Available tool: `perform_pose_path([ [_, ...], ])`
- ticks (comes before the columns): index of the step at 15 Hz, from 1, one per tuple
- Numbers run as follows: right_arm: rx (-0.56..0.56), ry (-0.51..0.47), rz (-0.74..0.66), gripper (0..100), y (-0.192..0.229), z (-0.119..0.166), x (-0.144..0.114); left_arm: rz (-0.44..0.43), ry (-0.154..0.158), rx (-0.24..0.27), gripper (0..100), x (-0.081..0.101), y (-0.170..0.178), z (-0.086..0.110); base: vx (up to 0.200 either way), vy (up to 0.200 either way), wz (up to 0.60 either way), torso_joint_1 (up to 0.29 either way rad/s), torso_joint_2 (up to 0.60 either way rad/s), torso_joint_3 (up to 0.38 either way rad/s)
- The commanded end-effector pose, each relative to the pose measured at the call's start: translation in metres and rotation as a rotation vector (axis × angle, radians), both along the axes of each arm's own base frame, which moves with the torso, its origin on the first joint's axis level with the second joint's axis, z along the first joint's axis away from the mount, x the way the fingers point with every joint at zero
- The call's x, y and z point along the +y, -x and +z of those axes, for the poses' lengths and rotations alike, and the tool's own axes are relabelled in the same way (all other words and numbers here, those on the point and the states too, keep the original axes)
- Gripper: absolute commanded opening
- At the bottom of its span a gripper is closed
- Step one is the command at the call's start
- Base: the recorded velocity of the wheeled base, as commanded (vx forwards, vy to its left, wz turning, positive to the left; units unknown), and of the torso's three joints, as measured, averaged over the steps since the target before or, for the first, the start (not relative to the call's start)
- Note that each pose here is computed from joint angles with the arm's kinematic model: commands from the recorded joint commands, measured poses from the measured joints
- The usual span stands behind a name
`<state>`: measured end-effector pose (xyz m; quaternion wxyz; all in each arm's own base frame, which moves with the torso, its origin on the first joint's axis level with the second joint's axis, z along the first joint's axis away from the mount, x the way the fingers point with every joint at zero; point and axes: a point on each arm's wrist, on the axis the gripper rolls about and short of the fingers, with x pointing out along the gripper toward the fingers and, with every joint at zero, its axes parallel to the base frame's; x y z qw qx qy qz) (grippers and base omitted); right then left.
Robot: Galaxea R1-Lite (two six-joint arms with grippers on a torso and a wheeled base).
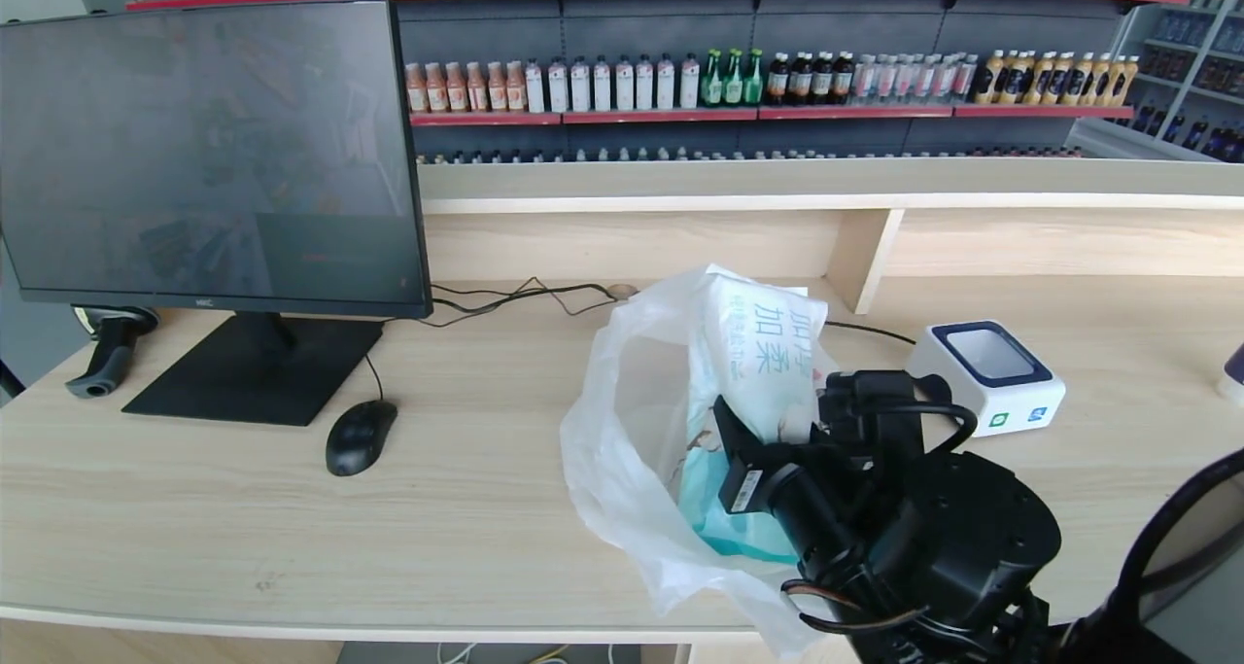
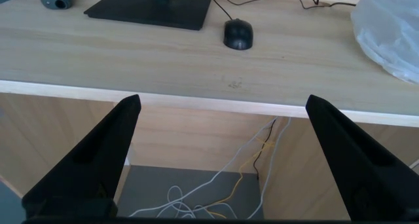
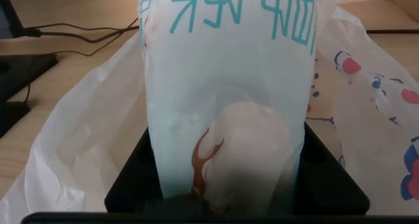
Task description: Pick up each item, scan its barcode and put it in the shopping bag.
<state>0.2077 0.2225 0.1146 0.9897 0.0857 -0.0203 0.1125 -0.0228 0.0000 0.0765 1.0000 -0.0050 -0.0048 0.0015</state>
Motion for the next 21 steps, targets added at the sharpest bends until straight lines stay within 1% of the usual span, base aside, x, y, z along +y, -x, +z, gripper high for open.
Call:
perform_pose_path([
  [1,0.013,0.015,0.004,0,0.000,-0.006,0.001,0.002,0.001,-0.001,100,0.000,0.000,0.000,0.000,0.000,0.00,0.000,0.00,0.000],
  [5,0.039,0.037,0.005,0,0.001,-0.014,0.000,0.000,0.001,-0.001,100,0.000,0.000,0.000,0.000,0.000,0.00,0.000,0.00,0.000],
  [8,0.030,0.023,0.008,0,-0.002,-0.013,0.004,0.000,0.001,-0.001,100,0.000,0.000,0.000,0.000,0.000,0.00,0.000,0.00,0.000],
  [9,0.032,0.026,0.009,100,-0.001,-0.014,0.004,0.002,0.001,-0.001,100,0.000,0.000,0.000,0.000,0.000,0.00,0.000,0.00,0.000],
  [19,0.042,0.024,0.022,100,0.002,-0.017,0.007,0.002,0.001,-0.001,100,0.000,0.000,0.000,0.000,0.000,0.00,0.000,0.00,0.000],
  [21,0.043,-0.011,0.025,100,0.002,-0.015,0.008,0.002,0.001,-0.001,100,0.000,0.000,0.000,0.000,0.000,0.00,0.000,0.00,0.000],
])
